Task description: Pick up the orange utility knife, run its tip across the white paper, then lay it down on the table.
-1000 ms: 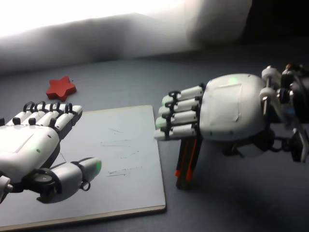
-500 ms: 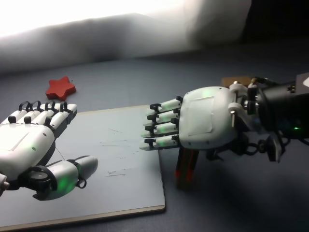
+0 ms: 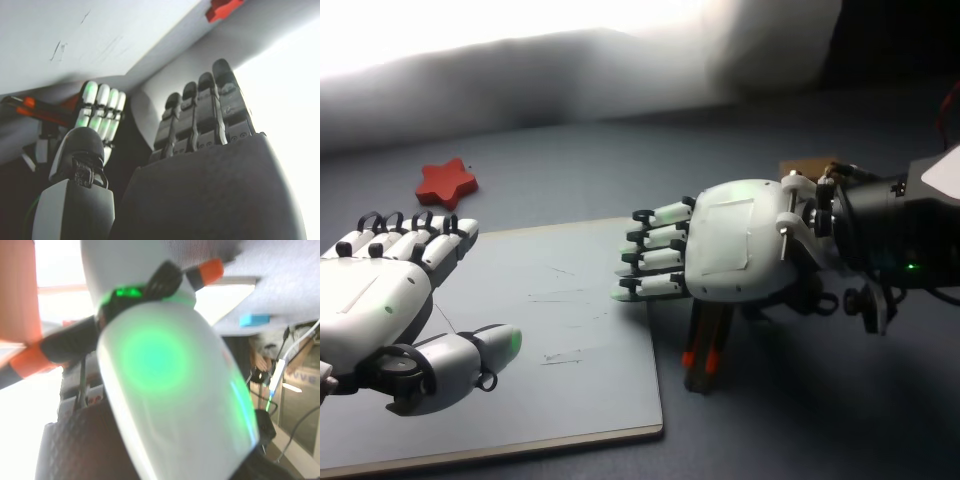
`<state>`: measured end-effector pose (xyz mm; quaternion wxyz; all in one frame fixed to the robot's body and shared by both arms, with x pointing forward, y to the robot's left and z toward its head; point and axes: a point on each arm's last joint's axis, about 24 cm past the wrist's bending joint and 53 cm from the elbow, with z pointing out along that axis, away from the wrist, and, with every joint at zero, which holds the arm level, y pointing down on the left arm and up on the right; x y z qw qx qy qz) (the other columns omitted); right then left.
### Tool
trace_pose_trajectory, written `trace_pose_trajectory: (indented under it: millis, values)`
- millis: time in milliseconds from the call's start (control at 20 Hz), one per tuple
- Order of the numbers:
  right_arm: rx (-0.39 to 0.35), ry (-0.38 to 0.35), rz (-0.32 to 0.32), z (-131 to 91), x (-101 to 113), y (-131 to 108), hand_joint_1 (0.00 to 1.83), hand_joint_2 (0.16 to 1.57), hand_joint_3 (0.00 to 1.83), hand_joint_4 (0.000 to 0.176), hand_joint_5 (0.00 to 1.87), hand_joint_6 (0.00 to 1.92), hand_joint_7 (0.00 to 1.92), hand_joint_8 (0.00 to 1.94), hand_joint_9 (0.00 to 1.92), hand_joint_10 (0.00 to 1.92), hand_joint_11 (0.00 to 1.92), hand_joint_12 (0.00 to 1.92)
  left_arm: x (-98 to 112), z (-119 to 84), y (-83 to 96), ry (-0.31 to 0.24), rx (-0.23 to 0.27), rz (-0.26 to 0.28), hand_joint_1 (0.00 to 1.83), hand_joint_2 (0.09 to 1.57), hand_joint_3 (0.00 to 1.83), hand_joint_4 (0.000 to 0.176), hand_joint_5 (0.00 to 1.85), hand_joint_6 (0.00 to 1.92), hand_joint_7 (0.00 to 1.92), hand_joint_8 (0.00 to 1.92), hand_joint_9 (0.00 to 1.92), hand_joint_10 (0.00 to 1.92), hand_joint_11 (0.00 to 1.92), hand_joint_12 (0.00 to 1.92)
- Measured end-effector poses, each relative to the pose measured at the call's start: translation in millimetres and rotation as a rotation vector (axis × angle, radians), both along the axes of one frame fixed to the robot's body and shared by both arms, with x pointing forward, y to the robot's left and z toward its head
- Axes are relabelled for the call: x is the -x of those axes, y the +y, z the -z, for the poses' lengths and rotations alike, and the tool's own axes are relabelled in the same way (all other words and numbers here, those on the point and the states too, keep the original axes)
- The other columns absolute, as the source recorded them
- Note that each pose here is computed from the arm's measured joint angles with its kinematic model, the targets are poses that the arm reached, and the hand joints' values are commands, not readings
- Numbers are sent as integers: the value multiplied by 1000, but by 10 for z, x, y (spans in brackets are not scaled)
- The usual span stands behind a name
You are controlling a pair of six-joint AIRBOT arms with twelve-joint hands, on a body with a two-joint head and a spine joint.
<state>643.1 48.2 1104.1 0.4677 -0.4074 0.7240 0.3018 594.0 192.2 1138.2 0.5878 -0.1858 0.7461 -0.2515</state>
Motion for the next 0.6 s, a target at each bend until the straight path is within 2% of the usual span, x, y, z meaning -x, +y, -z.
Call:
trace_pose_trajectory:
  millis: [100,150,200,250,300,350,400,450,500,550,600]
  values:
    - [2,3,9,22,-11,-15,1164,1133,26,0,0,0,0,0,0,0,0,0,0,-5,-2,-2,-1,1,111,1288,1,0,0,0,17,2,43,3,0,335]
    - [2,3,9,23,-11,-15,1164,1133,26,0,0,0,0,0,0,0,0,0,0,-7,-5,-3,-1,2,111,1288,1,0,0,0,17,2,43,3,0,335]
    - [3,1,10,22,-13,-17,1114,1194,27,0,74,14,72,16,69,14,0,77,1,-5,-6,-2,-1,3,77,1296,3,0,0,0,4,1,24,3,0,281]
    - [5,-3,10,22,-18,-21,1111,1210,18,0,191,46,206,20,175,38,0,351,5,4,-2,-1,-6,3,81,1295,2,0,0,0,6,2,27,5,0,274]
    - [5,-3,12,21,-21,-25,1137,1217,10,0,369,164,432,73,345,116,0,772,9,16,5,2,-7,2,105,1292,0,0,0,0,21,5,41,8,0,311]
    - [-6,9,16,7,-12,-26,1157,1193,2,0,432,384,567,169,439,265,0,1069,10,21,7,5,-6,1,104,1292,0,0,0,0,41,8,56,12,0,335]
    - [-9,10,12,-1,10,-7,1128,1271,5,0,571,1277,686,1196,450,943,72,1554,9,21,7,4,-6,1,127,1289,0,0,8,2,69,10,80,16,0,374]
    - [-19,16,11,-27,28,19,1112,1319,18,0,628,1476,626,1730,653,1817,513,1901,9,15,2,2,-8,3,136,1294,1,0,0,0,62,2,84,12,0,396]
    - [-21,16,12,-34,34,21,1112,1319,18,0,628,1476,626,1730,653,1817,513,1901,9,16,0,2,-7,4,136,1294,1,0,0,0,62,2,84,12,0,396]
    - [-21,16,15,-36,31,17,1082,1295,9,0,667,1512,891,1899,899,1900,777,1917,9,19,4,4,-6,2,143,1294,0,0,0,0,61,2,84,11,0,401]
    - [-25,18,17,-47,27,18,1547,1246,0,0,1330,1905,1514,1939,1577,1920,1573,1921,9,20,7,4,-6,1,143,1298,2,0,0,0,32,2,63,1,0,351]
